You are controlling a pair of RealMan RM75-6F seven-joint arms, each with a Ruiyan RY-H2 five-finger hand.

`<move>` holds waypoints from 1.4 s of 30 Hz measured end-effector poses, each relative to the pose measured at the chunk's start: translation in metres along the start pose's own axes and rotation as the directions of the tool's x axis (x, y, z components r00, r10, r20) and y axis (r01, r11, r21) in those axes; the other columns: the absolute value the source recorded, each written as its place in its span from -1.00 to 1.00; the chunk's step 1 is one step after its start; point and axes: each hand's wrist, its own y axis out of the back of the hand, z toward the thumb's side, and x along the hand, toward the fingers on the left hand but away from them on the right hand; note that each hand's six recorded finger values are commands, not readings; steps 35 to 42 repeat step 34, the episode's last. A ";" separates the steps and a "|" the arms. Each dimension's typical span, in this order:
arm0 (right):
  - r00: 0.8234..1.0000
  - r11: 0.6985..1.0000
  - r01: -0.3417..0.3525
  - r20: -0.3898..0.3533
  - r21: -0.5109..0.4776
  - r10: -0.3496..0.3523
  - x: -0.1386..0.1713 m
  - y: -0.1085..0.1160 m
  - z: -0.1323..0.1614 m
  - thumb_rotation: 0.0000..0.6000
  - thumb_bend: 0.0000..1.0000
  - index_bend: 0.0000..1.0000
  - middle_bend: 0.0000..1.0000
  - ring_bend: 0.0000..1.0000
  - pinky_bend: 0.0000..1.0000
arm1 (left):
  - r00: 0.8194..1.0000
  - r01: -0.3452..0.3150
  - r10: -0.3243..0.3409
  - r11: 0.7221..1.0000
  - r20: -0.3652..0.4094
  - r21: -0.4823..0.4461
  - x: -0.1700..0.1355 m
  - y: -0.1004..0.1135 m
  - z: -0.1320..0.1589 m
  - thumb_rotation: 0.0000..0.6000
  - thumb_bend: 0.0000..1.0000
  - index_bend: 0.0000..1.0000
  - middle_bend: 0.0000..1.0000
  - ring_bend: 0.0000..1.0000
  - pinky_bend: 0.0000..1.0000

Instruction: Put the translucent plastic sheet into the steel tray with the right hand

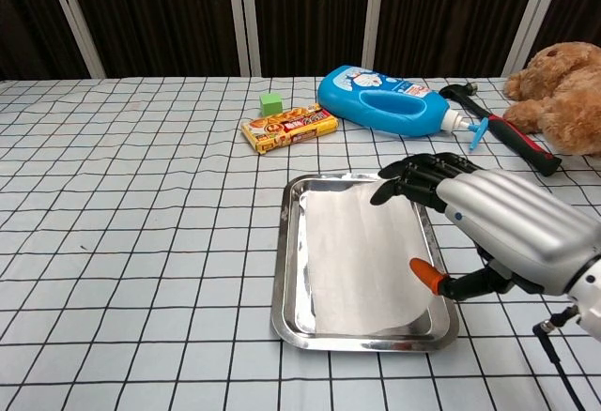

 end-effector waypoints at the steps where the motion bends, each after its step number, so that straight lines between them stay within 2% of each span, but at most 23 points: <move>1: 1.000 1.000 0.002 -0.004 -0.003 -0.002 0.000 0.001 0.002 1.00 -0.09 -0.59 -0.76 -1.00 -1.00 | 1.000 0.000 0.000 1.000 0.000 -0.001 0.000 0.000 0.000 1.00 -1.00 -1.00 -1.00 -1.00 -1.00; 7: 1.000 1.000 0.020 -0.017 -0.011 -0.020 0.004 0.008 0.006 1.00 -0.11 -0.61 -0.76 -1.00 -1.00 | 1.000 0.001 -0.001 1.000 0.002 -0.003 0.000 0.000 0.000 1.00 -1.00 -1.00 -1.00 -1.00 -1.00; 14: 0.999 0.999 0.037 0.008 0.027 -0.037 0.009 0.021 -0.011 1.00 -0.11 -0.61 -0.76 -1.00 -1.00 | 1.000 0.003 -0.002 1.000 0.004 -0.004 0.000 0.000 0.000 1.00 -1.00 -1.00 -1.00 -1.00 -1.00; 19: 0.998 0.994 0.036 0.053 0.105 -0.042 0.022 0.037 -0.041 1.00 -0.11 -0.62 -0.78 -1.00 -1.00 | 1.000 0.000 0.000 1.000 0.006 -0.002 -0.001 0.000 0.001 1.00 -1.00 -1.00 -1.00 -1.00 -1.00; 23: 0.992 0.978 0.030 0.112 0.207 -0.054 0.043 0.059 -0.078 1.00 -0.11 -0.72 -0.85 -1.00 -1.00 | 1.000 -0.001 0.001 1.000 0.011 0.002 -0.002 0.000 0.002 1.00 -1.00 -1.00 -1.00 -1.00 -1.00; 26: 0.982 0.959 0.020 0.175 0.281 -0.072 0.067 0.080 -0.110 1.00 -0.11 -0.84 -0.95 -1.00 -1.00 | 1.000 -0.003 0.002 1.000 0.015 0.008 -0.002 0.000 0.003 1.00 -1.00 -1.00 -1.00 -1.00 -1.00; 28: 0.968 0.949 0.014 0.232 0.314 -0.091 0.088 0.096 -0.133 1.00 -0.11 -0.95 -0.99 -1.00 -1.00 | 1.000 -0.004 0.003 1.000 0.017 0.014 -0.003 0.000 0.003 1.00 -1.00 -1.00 -1.00 -1.00 -1.00; 31: 0.936 0.953 0.000 0.334 0.303 -0.106 0.120 0.116 -0.160 1.00 -0.11 -1.00 -1.00 -1.00 -1.00 | 1.000 -0.007 0.006 1.000 0.020 0.022 -0.003 -0.001 0.004 1.00 -1.00 -1.00 -1.00 -1.00 -1.00; 34: 0.905 0.959 0.009 0.405 0.283 -0.128 0.148 0.135 -0.177 1.00 -0.11 -1.00 -1.00 -1.00 -1.00 | 1.000 -0.012 0.012 1.000 0.025 0.025 -0.005 0.000 0.006 1.00 -1.00 -1.00 -1.00 -1.00 -1.00; 42: 0.905 0.959 0.009 0.405 0.283 -0.128 0.148 0.135 -0.177 1.00 -0.11 -1.00 -1.00 -1.00 -1.00 | 1.000 -0.012 0.012 1.000 0.025 0.025 -0.005 0.000 0.006 1.00 -1.00 -1.00 -1.00 -1.00 -1.00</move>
